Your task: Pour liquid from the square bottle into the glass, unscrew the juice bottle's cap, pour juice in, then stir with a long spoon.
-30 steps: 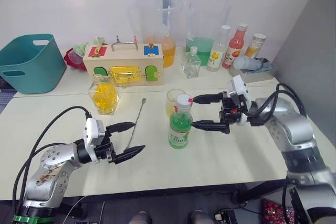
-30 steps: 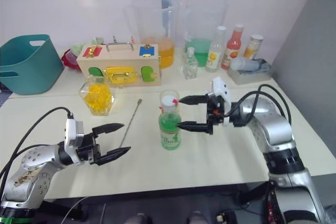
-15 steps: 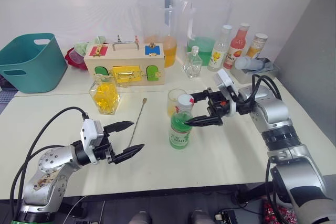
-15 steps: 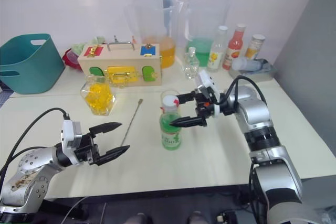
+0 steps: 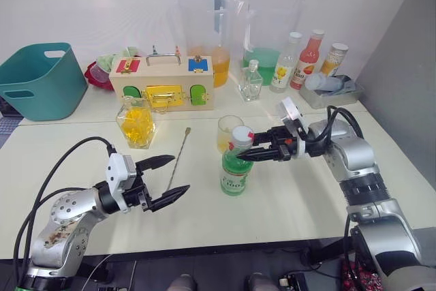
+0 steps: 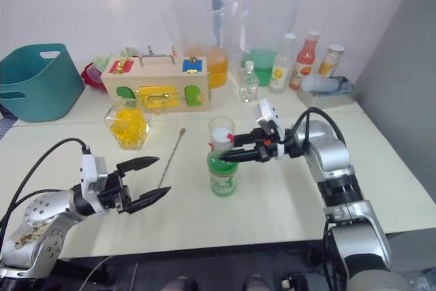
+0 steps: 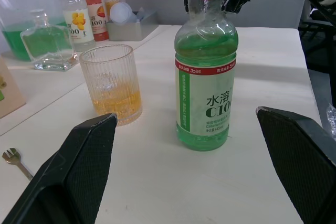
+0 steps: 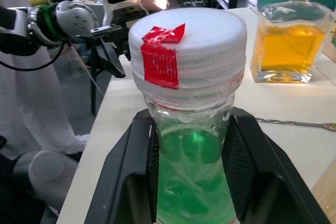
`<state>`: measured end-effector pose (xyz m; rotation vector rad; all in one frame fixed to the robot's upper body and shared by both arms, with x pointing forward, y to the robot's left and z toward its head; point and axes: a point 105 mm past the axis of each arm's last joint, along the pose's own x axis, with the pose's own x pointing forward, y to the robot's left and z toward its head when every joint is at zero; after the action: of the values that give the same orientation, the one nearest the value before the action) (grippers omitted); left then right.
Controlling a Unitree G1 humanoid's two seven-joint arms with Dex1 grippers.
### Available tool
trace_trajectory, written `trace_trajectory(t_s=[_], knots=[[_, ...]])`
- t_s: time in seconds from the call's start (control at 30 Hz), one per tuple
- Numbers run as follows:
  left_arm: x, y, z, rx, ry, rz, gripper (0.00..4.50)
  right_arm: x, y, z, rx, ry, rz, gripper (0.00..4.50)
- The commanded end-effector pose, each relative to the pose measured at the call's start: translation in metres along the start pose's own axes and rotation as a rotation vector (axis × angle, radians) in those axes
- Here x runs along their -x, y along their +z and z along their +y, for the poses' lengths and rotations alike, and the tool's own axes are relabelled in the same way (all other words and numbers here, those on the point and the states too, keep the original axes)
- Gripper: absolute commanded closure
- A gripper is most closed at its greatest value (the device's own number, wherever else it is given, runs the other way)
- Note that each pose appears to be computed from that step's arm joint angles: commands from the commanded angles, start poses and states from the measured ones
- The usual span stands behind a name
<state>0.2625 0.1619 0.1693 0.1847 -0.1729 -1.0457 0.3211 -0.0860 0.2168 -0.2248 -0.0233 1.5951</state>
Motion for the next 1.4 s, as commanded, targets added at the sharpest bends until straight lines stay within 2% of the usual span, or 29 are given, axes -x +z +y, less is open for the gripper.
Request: trace_trajectory(t_s=[0.03,0.23,0.6,0.7,0.73,0.87,0.97,1.17,1.27,1.4], knots=[[-0.004,0.01,-0.002,-0.036,-0.02,-0.032,0.0,0.001,0.02,0.008,0.054,-0.118,-0.043,3.35],[-0.007,0.011,-0.003,-0.034,-0.035,-0.043,0.0,0.004,0.026,0.008,0.04,-0.325,-0.066,3.35],[-0.01,0.011,-0.002,-0.03,-0.069,-0.039,0.0,-0.006,0.014,0.023,-0.039,-0.37,-0.053,3.35],[-0.011,0.01,-0.001,-0.031,-0.076,-0.024,0.0,-0.003,0.01,0.024,-0.04,-0.363,-0.017,3.35],[-0.011,0.01,-0.001,-0.03,-0.077,-0.02,0.0,-0.002,0.01,0.024,-0.038,-0.362,-0.015,2.3],[-0.012,0.011,-0.001,-0.014,-0.093,-0.008,0.0,0.008,0.017,0.021,-0.022,-0.36,-0.015,0.84],[-0.014,0.013,-0.004,0.006,-0.12,0.007,0.0,0.016,0.021,0.02,-0.007,-0.357,0.002,0.02],[-0.022,0.03,-0.004,0.021,-0.174,-0.023,0.0,0.052,0.025,0.028,-0.007,-0.402,0.039,0.02],[-0.026,0.035,-0.003,0.021,-0.197,-0.04,0.0,0.063,0.03,0.038,-0.048,-0.416,0.009,0.02],[-0.047,0.049,-0.002,0.022,-0.259,-0.083,0.0,0.085,0.035,0.054,-0.058,-0.524,-0.001,0.02]])
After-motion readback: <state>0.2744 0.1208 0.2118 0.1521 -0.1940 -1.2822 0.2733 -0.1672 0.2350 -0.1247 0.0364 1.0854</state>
